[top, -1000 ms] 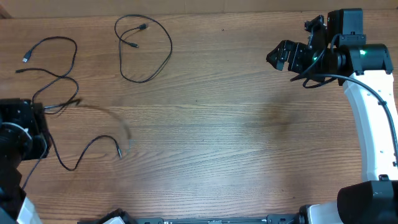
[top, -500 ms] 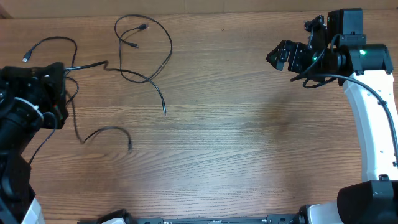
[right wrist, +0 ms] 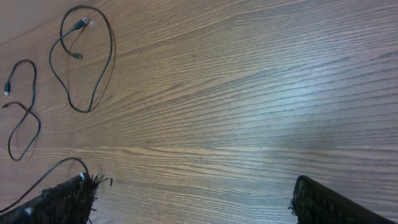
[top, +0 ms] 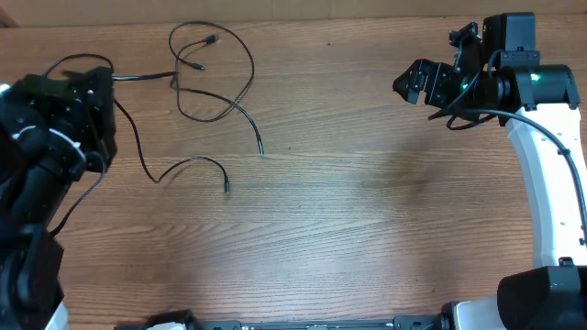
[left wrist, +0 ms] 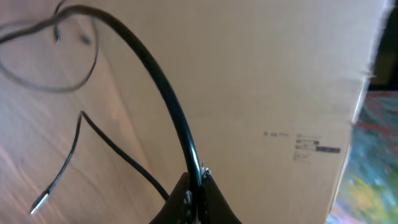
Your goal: Untangle cables
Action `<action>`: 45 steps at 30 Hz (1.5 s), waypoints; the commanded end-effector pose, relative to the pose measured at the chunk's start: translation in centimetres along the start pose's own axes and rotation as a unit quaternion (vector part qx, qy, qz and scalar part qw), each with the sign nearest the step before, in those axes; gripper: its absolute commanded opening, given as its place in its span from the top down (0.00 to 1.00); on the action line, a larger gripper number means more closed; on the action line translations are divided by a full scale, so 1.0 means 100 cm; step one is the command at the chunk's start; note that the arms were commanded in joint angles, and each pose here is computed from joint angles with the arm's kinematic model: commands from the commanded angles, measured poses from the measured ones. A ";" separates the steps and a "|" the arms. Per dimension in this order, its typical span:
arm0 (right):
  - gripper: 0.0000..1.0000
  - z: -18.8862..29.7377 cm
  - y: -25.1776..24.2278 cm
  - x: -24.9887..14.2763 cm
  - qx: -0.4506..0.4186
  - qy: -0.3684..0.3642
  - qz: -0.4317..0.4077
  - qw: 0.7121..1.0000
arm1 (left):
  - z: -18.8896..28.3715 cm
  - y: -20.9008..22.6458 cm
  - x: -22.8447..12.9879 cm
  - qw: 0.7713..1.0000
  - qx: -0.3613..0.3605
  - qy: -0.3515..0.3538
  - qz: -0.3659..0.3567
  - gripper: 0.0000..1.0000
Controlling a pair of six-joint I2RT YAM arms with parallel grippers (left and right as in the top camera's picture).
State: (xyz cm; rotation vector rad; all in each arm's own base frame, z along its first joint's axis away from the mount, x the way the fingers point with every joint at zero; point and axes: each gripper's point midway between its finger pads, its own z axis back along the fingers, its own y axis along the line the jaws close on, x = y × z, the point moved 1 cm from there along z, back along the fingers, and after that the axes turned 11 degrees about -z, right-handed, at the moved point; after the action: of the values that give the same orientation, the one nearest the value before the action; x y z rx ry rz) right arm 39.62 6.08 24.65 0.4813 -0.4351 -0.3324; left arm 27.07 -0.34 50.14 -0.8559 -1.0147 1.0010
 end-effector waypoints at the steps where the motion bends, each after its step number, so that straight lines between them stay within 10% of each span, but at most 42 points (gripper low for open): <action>1: 0.00 0.001 0.001 0.000 -0.001 -0.004 0.001 1.000 | 0.047 -0.032 0.017 0.990 -0.040 -0.076 -0.108 0.96; 10: 0.00 0.001 0.001 0.000 -0.001 -0.004 0.001 1.000 | 0.094 -0.004 0.029 0.986 0.038 -0.143 -0.075 0.96; 16: 0.00 0.001 0.001 0.000 -0.001 -0.004 0.001 1.000 | 0.072 0.032 0.020 0.981 0.108 -0.120 0.108 0.96; 25: 0.00 0.001 0.001 0.000 -0.001 -0.004 0.001 1.000 | 0.017 0.024 0.022 0.982 0.117 -0.075 0.124 0.96; 31: 0.00 0.001 0.001 0.000 -0.001 -0.004 0.001 1.000 | 0.032 0.078 0.031 0.947 0.238 -0.145 0.158 0.95; 45: 0.00 0.001 0.001 0.000 -0.001 -0.004 0.001 1.000 | 0.017 0.172 0.052 0.868 0.466 -0.168 -0.046 0.96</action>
State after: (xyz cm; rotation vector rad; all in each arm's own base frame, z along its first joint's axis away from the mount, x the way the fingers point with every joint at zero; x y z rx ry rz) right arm 39.63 6.08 24.65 0.4813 -0.4355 -0.3319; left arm 22.45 8.68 38.73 -0.0129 -0.7472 1.4390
